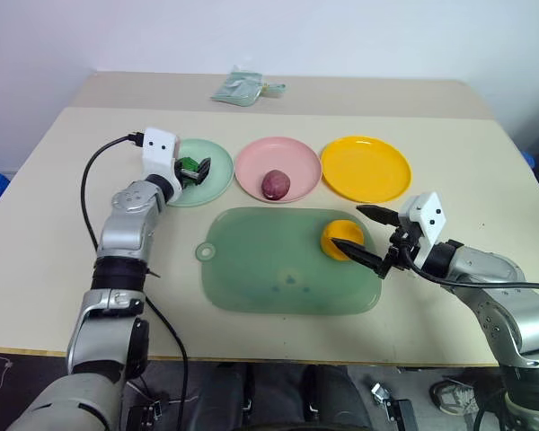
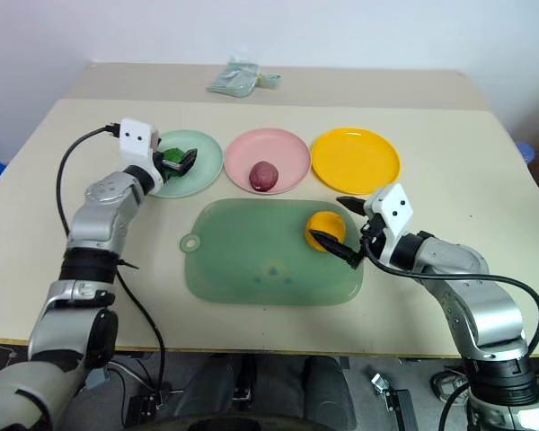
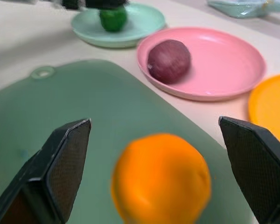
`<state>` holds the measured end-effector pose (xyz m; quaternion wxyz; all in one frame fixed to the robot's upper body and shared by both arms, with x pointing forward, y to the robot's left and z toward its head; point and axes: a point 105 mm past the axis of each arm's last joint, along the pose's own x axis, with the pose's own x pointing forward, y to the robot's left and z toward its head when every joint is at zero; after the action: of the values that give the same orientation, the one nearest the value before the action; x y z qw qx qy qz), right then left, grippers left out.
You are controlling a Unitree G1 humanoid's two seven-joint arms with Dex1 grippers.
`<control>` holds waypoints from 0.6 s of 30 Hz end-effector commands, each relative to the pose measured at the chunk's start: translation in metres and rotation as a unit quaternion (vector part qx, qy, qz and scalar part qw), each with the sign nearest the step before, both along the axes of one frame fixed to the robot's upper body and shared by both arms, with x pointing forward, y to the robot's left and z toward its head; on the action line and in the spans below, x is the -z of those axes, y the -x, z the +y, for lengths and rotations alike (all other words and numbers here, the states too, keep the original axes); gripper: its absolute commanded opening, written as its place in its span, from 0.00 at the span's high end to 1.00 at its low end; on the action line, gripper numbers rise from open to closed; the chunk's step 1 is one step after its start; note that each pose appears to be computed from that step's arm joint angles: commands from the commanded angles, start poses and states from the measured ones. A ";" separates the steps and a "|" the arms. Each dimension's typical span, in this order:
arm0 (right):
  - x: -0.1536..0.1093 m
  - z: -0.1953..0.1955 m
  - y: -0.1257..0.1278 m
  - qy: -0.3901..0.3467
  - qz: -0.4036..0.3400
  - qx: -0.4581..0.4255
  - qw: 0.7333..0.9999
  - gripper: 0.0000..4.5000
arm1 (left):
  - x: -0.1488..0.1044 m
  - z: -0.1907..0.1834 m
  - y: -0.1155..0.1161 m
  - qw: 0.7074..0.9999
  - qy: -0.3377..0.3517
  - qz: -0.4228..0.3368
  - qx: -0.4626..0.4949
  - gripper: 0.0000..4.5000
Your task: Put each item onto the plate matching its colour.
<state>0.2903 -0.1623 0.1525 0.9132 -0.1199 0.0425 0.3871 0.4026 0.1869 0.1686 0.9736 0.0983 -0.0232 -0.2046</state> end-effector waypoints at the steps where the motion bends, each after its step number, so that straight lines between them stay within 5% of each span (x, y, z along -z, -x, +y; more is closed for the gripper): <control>1: 0.010 -0.004 -0.003 0.035 0.006 0.005 0.999 0.00 | -0.008 -0.046 0.053 0.981 -0.010 -0.019 0.195 0.01; 8: 0.037 -0.013 -0.013 0.039 0.044 0.029 0.998 0.00 | 0.026 -0.089 0.123 0.930 -0.036 0.060 0.360 0.01; 14: 0.016 -0.008 -0.023 -0.006 0.011 0.031 0.999 0.63 | 0.027 -0.096 0.132 0.930 -0.027 0.059 0.362 0.00; 18: -0.002 -0.009 -0.044 -0.045 -0.017 0.061 0.997 0.63 | 0.029 -0.096 0.135 0.935 -0.014 0.062 0.349 0.00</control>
<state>0.3305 -0.1647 0.1421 0.9339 -0.0870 0.0425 0.3443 0.2708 0.0926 0.1311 0.8383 0.0852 0.0252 -0.5380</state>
